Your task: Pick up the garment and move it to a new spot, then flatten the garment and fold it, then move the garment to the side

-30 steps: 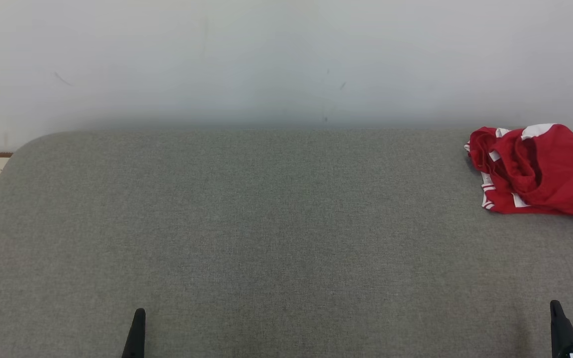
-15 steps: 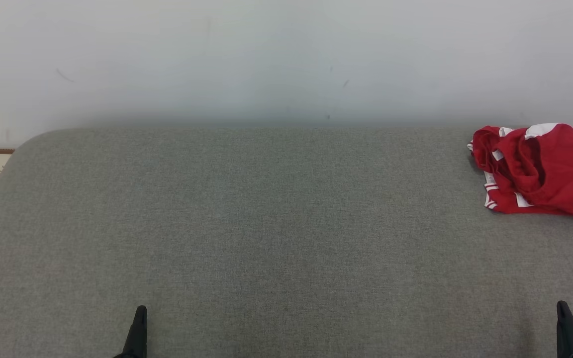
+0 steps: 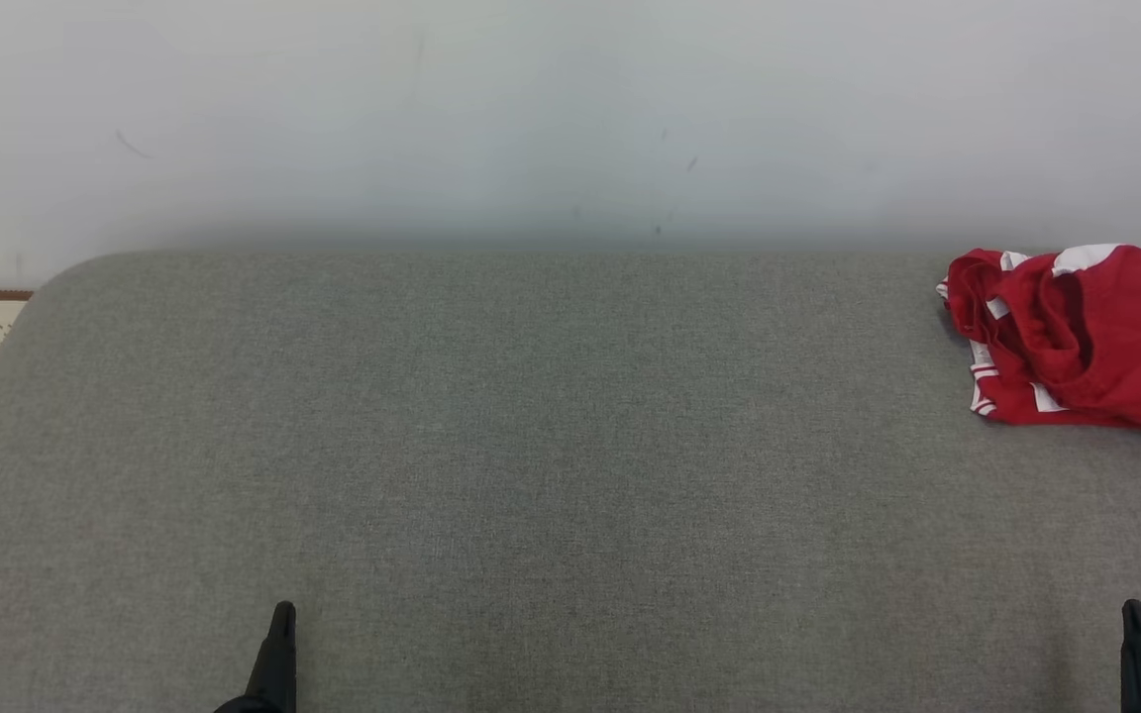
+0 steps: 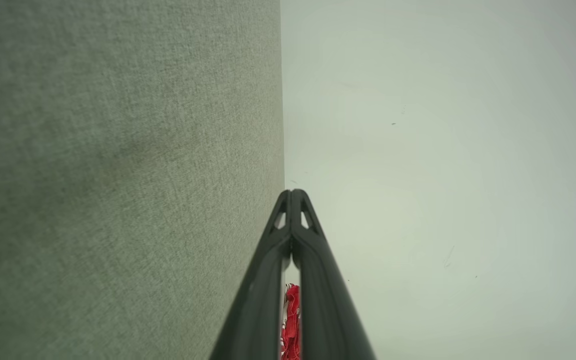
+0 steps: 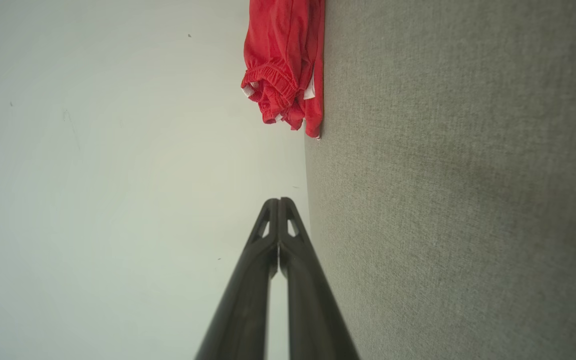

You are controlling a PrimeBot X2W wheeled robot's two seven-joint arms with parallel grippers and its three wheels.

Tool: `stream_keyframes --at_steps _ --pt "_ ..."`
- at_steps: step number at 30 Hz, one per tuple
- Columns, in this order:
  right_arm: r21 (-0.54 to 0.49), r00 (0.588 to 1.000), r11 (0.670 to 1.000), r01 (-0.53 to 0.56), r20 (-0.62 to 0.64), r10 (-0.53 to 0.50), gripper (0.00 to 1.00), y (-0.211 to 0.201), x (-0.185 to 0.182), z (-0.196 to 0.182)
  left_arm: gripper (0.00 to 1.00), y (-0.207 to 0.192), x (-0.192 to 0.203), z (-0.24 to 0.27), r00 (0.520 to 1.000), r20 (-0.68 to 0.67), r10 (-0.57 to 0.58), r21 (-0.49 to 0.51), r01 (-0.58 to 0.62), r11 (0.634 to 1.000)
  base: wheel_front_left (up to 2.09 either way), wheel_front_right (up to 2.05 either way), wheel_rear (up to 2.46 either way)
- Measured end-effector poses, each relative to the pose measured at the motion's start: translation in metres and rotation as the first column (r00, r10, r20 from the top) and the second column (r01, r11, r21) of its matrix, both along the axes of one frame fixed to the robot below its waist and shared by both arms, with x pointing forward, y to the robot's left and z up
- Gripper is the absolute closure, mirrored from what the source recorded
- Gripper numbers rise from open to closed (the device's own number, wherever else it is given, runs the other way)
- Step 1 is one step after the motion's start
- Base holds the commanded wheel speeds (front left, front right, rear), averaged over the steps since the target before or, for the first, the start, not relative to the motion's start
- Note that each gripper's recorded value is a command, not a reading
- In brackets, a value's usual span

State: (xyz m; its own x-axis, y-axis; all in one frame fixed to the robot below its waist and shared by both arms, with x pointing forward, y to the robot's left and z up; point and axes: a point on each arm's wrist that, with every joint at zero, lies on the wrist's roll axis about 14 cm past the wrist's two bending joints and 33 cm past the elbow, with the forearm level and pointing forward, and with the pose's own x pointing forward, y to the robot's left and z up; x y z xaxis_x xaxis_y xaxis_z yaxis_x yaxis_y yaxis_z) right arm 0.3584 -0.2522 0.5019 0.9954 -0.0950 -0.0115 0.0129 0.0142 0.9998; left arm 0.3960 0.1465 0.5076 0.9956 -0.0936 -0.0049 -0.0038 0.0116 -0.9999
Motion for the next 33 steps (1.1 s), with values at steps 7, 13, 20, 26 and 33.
stream_keyframes --at_steps 7,13,20,26,33 --pt "0.017 1.0 1.0 0.004 0.005 -0.004 1.0 -0.001 0.0 0.0005 1.0 -0.0005 -0.0003 -0.0016 1.0 -0.005 -0.004 -0.01 0.004 1.0 0.0 0.0 0.0" --pt "0.019 1.0 1.0 0.001 0.005 -0.001 1.0 -0.0005 0.0 0.0004 1.0 -0.0006 -0.0003 -0.0016 1.0 -0.005 -0.004 -0.01 0.004 1.0 0.0 0.0 0.0" --pt "0.02 1.0 1.0 0.002 0.006 -0.002 1.0 -0.0005 -0.0001 0.0003 1.0 -0.0005 -0.0003 -0.0016 1.0 -0.005 -0.004 -0.01 0.004 1.0 0.0 0.0 0.0" --pt "0.023 1.0 1.0 0.003 0.007 -0.003 1.0 -0.0006 0.0001 0.0006 1.0 -0.0005 -0.0003 -0.0015 1.0 -0.005 -0.004 -0.01 0.004 1.0 0.0 0.0 0.0" --pt "0.022 1.0 1.0 0.003 0.007 -0.003 1.0 -0.0007 0.0 0.0006 1.0 -0.0004 -0.0003 -0.0016 1.0 -0.005 -0.004 -0.01 0.004 1.0 0.0 0.0 0.0"
